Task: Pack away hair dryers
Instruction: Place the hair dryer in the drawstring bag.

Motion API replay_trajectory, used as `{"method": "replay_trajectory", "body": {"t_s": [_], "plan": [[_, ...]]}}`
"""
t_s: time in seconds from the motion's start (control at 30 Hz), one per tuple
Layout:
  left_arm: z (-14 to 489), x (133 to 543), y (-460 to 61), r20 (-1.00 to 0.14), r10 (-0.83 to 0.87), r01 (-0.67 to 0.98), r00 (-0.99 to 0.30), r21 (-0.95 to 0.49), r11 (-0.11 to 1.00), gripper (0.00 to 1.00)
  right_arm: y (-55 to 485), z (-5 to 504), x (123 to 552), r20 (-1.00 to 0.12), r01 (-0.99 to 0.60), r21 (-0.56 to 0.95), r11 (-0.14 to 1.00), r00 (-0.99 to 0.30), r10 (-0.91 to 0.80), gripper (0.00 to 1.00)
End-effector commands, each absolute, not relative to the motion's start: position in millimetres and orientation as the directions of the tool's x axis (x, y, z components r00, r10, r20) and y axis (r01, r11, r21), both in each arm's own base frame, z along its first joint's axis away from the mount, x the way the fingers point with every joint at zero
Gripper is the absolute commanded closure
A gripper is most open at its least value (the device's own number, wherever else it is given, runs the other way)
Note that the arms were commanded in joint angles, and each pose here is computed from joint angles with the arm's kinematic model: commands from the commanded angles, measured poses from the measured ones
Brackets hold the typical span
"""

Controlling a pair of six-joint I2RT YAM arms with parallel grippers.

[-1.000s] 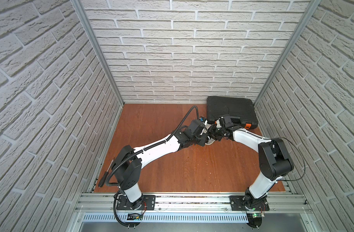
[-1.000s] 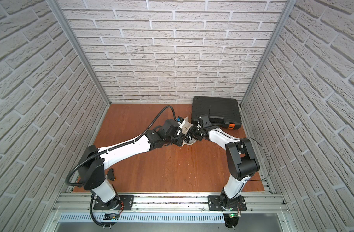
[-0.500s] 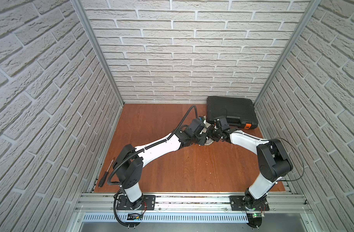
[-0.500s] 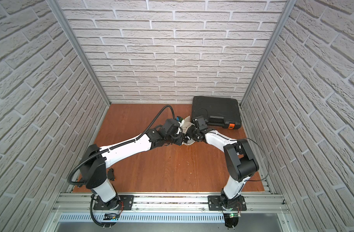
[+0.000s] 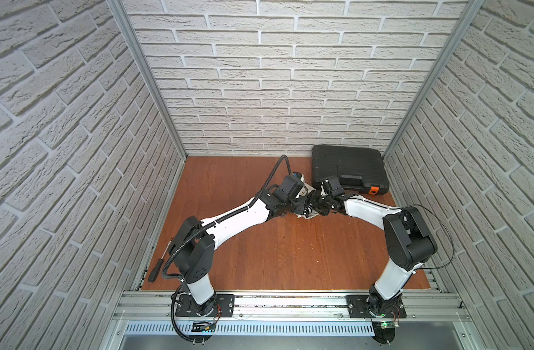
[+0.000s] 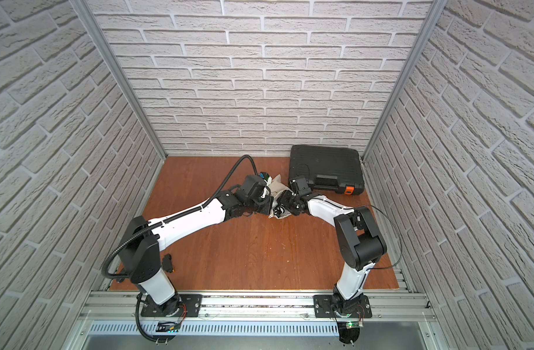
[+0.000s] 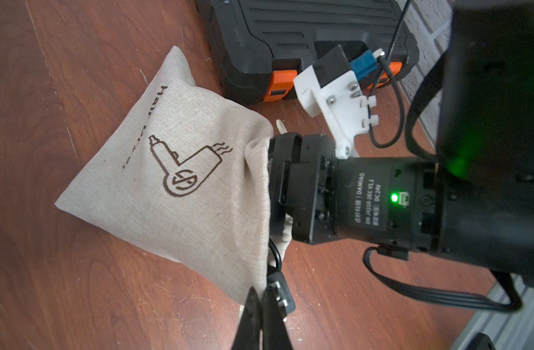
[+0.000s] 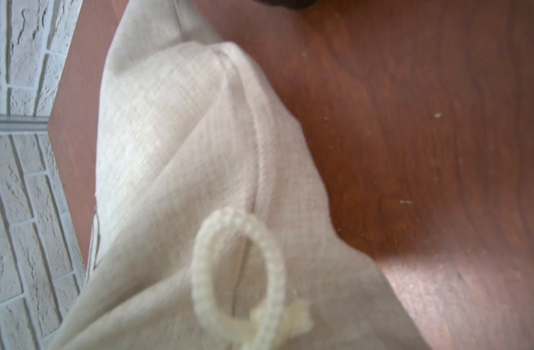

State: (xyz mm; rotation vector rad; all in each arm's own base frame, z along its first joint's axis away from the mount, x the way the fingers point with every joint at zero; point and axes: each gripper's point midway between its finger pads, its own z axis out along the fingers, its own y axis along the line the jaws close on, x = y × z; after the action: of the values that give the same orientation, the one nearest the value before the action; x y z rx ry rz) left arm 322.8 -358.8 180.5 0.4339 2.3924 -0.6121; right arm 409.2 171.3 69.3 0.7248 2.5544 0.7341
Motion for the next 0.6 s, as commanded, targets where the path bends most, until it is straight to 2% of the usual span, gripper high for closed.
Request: {"method": "replay_trajectory", "body": {"t_s": [0.0, 0.2, 0.33, 0.57], "plan": [[200.7, 333.8, -361.1, -0.678, 0.140, 0.460, -0.722, -0.319, 0.829, 1.00, 177.4, 88.6, 408.8, -0.234, 0.303, 0.600, 0.740, -0.818, 0.525, 0.27], [201.5, 337.0, -363.6, -0.677, 0.156, 0.468, -0.719, -0.306, 0.829, 1.00, 180.8, 96.8, 393.6, -0.174, 0.320, 0.632, 0.706, -0.829, 0.531, 0.26], [203.5, 340.2, -364.6, -0.681, 0.155, 0.470, -0.715, -0.304, 0.829, 1.00, 180.1, 93.1, 375.2, -0.100, 0.341, 0.642, 0.687, -0.851, 0.515, 0.35], [202.6, 340.6, -364.3, -0.679, 0.174, 0.477, -0.714, -0.289, 0.830, 1.00, 179.4, 89.6, 353.3, -0.007, 0.393, 0.645, 0.655, -0.855, 0.519, 0.39]]}}
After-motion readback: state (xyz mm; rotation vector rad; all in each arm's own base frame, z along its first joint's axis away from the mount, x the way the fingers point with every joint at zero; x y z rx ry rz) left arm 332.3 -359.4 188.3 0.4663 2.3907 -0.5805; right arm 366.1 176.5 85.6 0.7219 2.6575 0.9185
